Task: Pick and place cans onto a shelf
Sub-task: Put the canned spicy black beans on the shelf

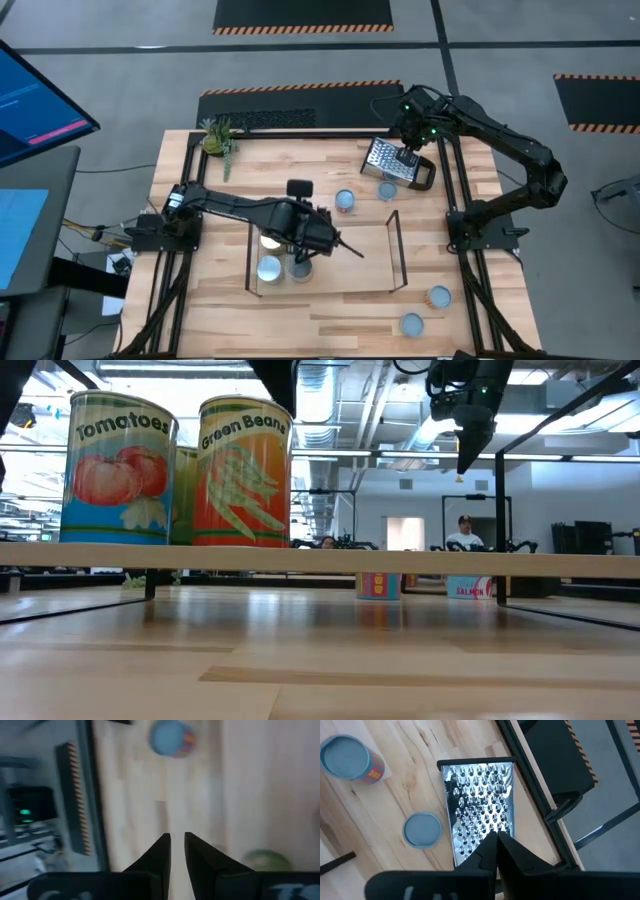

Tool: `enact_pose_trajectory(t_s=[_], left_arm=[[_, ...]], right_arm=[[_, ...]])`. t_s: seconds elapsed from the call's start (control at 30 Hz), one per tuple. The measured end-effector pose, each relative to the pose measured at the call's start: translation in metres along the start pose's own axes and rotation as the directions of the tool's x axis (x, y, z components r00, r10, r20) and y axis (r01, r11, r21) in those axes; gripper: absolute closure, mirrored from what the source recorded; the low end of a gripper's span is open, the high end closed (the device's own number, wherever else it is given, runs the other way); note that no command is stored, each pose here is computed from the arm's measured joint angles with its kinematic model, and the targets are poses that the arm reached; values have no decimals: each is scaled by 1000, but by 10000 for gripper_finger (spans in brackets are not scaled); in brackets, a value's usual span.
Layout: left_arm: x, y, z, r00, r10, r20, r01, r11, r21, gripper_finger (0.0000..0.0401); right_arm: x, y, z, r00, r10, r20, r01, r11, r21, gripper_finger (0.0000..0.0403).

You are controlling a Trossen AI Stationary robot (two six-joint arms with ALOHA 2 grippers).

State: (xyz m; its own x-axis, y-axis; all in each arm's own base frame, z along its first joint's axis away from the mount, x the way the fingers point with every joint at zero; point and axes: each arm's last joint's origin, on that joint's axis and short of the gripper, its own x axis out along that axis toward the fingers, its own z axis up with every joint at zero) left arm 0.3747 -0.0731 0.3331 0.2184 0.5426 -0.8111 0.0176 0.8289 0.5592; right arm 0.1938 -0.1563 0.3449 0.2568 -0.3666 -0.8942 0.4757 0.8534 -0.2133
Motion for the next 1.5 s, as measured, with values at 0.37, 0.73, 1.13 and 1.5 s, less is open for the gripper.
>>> enact_pose_trajectory(t_s=[0.37, 0.73, 1.13, 1.5], left_arm=[[53, 92, 24, 914, -323, 245, 346, 937, -56, 353], [123, 138, 23, 832, -470, 295, 520, 846, -116, 340], [153, 126, 32, 831, -491, 262, 513, 858, -16, 321], [183, 108, 42, 791, -561, 243, 569, 821, 46, 321]], right_arm=[[0, 0, -1, 1000, 3, -12, -3, 1000, 0, 370], [0, 1, -9, 996, 0, -90, -3, 999, -40, 370], [-41, -11, -43, 964, -233, -127, 252, 954, 163, 370], [-118, 1, -120, 959, -277, 66, 242, 914, 325, 370]])
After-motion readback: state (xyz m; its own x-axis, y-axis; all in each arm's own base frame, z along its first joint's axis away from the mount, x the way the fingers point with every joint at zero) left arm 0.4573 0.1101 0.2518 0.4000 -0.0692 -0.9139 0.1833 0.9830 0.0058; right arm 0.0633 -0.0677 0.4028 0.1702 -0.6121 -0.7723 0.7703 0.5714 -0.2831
